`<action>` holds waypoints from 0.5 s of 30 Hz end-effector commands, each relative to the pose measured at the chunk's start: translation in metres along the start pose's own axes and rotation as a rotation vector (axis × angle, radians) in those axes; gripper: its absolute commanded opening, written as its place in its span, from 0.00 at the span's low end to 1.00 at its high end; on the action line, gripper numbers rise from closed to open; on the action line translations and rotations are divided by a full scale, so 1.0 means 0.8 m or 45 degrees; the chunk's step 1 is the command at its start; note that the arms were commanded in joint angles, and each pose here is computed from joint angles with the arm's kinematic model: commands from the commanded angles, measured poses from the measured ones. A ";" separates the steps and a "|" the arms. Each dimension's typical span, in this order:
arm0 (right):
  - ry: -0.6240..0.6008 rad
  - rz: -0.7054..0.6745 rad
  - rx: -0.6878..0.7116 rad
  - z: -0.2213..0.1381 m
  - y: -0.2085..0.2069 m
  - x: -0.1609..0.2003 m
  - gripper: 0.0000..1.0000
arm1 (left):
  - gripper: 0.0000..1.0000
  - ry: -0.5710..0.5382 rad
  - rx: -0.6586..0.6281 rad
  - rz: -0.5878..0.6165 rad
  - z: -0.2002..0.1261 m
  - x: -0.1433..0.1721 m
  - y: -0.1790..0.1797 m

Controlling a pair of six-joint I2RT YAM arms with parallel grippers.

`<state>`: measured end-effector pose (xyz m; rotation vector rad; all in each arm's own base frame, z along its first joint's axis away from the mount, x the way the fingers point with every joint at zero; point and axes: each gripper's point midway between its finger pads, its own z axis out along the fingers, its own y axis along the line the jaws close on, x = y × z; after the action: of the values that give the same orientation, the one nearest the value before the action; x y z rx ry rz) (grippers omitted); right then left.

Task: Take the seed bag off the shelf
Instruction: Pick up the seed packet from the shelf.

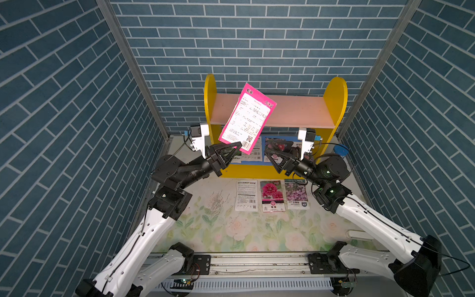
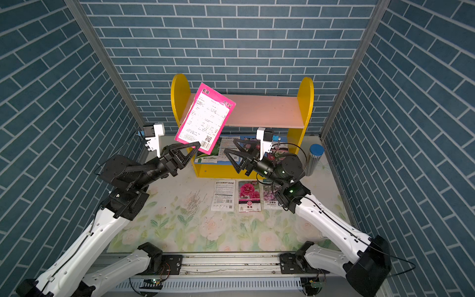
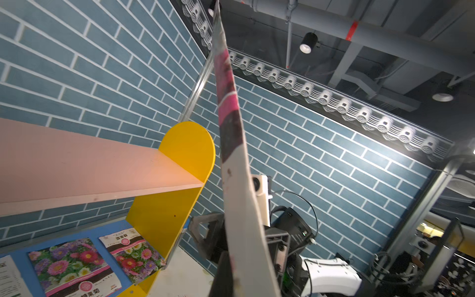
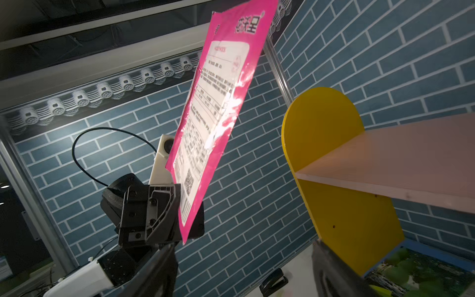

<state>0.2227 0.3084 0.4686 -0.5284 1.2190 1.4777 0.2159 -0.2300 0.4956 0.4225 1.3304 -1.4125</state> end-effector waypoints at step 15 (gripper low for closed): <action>-0.153 -0.042 -0.346 0.001 0.070 -0.072 0.45 | 0.00 0.001 0.078 0.050 0.015 0.016 -0.019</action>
<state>0.2020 0.2990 0.5175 -0.6044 1.0013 1.6117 0.2067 -0.2492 0.4906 0.4706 1.3148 -1.4333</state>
